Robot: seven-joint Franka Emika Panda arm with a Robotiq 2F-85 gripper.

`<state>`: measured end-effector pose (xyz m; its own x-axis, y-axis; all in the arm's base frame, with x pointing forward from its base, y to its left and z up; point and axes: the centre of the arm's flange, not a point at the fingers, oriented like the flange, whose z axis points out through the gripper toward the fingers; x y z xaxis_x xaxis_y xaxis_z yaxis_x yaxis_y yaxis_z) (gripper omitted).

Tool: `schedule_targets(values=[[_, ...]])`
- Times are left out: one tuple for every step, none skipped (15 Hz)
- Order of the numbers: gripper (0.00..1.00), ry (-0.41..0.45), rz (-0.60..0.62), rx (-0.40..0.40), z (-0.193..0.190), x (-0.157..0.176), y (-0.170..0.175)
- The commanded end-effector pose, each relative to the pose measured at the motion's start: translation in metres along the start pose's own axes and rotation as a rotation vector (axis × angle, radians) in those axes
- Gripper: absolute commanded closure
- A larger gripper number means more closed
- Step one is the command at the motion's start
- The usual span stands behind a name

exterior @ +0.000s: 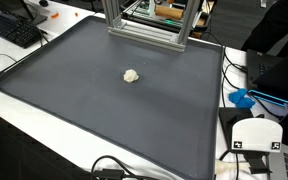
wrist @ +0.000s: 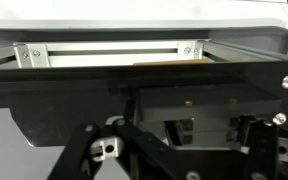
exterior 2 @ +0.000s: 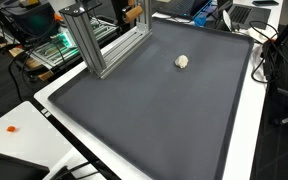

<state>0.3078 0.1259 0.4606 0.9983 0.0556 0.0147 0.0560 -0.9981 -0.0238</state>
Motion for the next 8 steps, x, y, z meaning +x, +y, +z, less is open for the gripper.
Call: schedule_targets(values=[[0.12, 0.018, -0.012, -0.001, 0.0012, -0.0054, -0.0024], [0.12, 0.018, -0.014, -0.001, 0.0009, -0.0051, -0.0027], [0.12, 0.019, -0.016, 0.0, 0.0007, -0.0049, -0.0031], [0.16, 0.02, -0.017, -0.002, 0.0003, -0.0047, -0.0034], [0.19, 0.021, -0.019, -0.002, -0.0002, -0.0047, -0.0042], [0.24, 0.022, -0.02, -0.002, -0.0006, -0.0046, -0.0041], [0.31, 0.023, -0.021, -0.004, -0.0009, -0.0046, -0.004], [0.38, 0.025, -0.021, -0.008, -0.0015, -0.0046, -0.0038]])
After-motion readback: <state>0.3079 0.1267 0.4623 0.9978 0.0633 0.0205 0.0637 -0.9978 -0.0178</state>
